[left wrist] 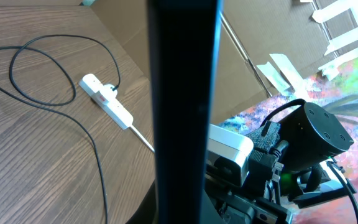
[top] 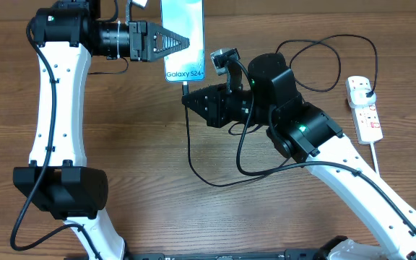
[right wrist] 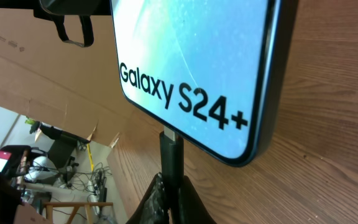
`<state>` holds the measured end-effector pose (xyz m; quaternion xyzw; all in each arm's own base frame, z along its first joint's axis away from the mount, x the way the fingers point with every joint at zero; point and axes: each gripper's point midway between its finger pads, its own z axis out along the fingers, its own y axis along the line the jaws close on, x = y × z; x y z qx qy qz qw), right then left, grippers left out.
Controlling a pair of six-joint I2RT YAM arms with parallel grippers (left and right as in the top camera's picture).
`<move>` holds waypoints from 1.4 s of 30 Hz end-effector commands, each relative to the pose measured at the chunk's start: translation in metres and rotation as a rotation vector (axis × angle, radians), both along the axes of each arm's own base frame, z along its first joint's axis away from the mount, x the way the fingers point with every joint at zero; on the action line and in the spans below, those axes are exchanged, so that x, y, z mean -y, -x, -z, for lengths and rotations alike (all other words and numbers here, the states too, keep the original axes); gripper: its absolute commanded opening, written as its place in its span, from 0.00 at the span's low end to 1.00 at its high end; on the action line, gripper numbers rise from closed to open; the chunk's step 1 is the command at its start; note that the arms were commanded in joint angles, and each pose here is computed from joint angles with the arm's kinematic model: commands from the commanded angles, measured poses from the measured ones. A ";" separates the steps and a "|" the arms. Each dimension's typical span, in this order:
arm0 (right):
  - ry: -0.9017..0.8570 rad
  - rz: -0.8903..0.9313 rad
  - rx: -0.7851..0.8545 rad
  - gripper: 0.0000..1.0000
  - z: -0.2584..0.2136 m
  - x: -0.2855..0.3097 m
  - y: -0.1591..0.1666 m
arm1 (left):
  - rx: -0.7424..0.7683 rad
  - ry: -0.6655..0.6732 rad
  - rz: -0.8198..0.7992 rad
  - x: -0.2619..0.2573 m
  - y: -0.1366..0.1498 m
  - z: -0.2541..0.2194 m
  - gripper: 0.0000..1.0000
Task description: Plug charger to phone and switch on socket
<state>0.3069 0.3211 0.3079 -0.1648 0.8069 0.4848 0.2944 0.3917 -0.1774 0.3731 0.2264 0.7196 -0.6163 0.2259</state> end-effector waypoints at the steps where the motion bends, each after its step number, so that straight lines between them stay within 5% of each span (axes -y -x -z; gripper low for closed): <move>1: -0.029 0.022 0.071 0.04 -0.028 0.004 0.000 | 0.042 0.040 0.018 0.001 0.013 -0.024 0.04; 42: -0.037 0.094 0.091 0.04 -0.033 0.008 -0.013 | 0.041 0.046 0.021 0.001 0.014 -0.025 0.04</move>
